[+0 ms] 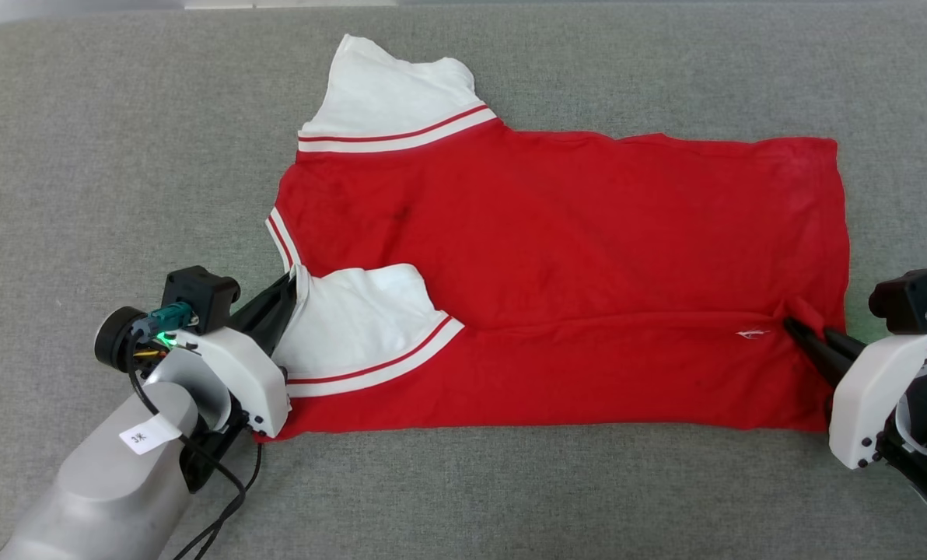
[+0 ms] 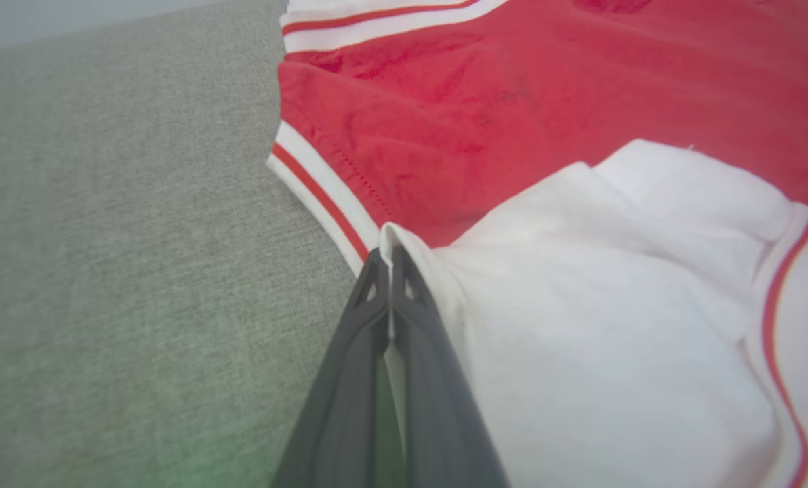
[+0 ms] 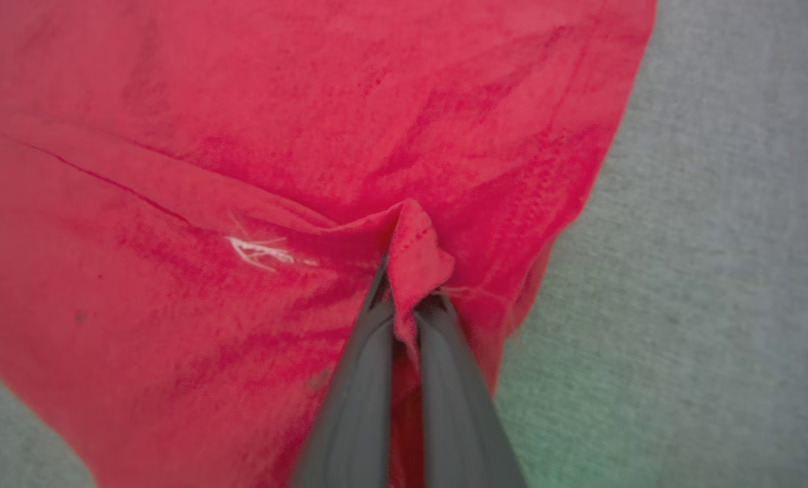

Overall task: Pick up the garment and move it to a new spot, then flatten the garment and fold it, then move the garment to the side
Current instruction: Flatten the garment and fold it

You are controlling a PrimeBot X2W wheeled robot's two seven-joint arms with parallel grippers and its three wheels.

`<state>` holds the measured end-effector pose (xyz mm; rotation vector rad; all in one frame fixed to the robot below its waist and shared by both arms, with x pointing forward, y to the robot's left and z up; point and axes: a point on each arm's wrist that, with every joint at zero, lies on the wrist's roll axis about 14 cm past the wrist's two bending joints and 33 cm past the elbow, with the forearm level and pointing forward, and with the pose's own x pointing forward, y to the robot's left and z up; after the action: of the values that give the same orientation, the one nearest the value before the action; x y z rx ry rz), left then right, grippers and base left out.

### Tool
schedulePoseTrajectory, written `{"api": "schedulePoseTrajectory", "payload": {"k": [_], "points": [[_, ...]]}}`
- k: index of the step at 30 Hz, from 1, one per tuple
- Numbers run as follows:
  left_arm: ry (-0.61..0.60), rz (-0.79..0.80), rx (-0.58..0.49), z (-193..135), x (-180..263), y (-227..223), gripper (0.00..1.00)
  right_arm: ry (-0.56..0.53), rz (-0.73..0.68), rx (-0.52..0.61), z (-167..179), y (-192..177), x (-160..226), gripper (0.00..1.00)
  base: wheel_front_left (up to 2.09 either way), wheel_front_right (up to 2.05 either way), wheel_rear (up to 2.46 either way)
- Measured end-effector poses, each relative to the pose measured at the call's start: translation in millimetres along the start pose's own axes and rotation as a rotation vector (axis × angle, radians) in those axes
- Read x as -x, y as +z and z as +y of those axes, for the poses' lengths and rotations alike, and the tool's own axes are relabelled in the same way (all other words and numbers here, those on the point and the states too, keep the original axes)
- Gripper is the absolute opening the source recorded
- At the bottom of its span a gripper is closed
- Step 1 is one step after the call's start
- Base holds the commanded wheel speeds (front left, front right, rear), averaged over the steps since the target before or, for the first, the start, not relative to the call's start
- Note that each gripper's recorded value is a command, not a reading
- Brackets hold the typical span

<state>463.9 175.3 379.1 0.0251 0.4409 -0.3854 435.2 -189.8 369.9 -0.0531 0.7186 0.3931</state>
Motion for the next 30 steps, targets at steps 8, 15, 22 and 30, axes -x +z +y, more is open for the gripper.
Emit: {"api": "schedulePoseTrajectory", "payload": {"k": [8,15,22,30], "points": [[0.008,0.012,-0.005,-2.1,1.5,-1.6,0.16,0.008,-0.036,0.004,4.0,9.5,5.7,0.34,0.0,0.0,0.0],[0.025,-0.049,-0.085,11.8,22.2,40.0,1.0,0.006,-0.144,0.033,6.0,39.6,28.1,1.0,0.0,0.0,0.0],[0.021,0.017,-0.153,22.5,49.2,87.2,1.0,0.013,-0.204,0.065,13.4,59.0,49.5,1.0,0.0,0.0,0.0],[-0.074,0.357,-0.088,2.3,69.9,78.9,1.0,0.02,-0.215,0.072,20.6,64.3,58.9,1.0,0.0,0.0,0.0]]}}
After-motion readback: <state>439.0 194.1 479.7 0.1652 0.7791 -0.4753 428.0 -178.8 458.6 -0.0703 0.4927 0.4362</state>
